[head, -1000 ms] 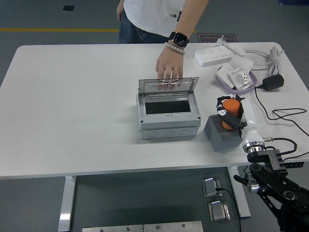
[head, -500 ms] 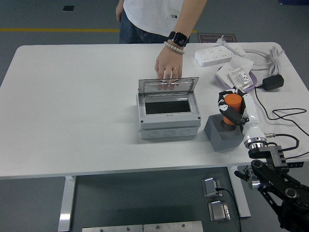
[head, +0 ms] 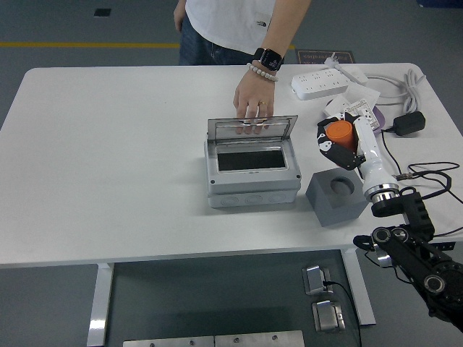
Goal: Fetch the battery,place it into the box,close the lid of the box
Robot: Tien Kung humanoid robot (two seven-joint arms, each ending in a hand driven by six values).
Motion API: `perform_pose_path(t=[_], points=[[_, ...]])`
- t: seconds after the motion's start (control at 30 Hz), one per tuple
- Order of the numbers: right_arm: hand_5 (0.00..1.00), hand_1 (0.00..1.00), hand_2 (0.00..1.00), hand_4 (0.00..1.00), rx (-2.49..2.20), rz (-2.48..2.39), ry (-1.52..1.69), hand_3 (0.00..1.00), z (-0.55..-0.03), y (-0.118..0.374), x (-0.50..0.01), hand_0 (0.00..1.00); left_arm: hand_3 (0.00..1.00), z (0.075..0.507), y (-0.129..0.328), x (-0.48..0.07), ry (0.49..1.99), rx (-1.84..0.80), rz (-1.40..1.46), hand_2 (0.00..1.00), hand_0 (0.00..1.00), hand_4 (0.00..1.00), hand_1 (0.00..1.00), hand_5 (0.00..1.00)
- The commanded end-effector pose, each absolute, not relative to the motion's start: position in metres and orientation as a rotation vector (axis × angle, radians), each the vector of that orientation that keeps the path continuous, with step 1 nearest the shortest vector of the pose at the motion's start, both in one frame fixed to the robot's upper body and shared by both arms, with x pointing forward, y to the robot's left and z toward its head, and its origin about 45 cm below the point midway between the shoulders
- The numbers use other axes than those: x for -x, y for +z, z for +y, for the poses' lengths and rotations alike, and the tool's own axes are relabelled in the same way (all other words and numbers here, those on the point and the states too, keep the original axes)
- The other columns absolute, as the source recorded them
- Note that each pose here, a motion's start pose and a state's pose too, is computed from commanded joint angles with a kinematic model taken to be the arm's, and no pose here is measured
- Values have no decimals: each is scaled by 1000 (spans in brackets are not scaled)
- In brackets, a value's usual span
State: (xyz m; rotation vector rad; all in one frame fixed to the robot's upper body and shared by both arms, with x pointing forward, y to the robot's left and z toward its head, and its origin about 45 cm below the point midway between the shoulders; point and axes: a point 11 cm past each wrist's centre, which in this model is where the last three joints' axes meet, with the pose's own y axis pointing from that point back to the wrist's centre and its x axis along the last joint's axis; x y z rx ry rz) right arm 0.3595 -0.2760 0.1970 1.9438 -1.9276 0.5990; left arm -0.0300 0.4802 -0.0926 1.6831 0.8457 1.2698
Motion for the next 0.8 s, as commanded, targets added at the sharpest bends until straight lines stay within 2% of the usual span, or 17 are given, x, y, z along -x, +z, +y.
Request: perform_pose_path(t=[0.43,0.8], points=[[3,248,251,2,-1827,-1535,880,247,-232,200,-380,210,484,482,-92,29,1273,-1685,848,511,403,2,560,2],[3,246,249,2,-1849,-1394,950,247,-191,198,-390,202,483,484,-91,28,1274,-1688,848,511,402,2,561,2]])
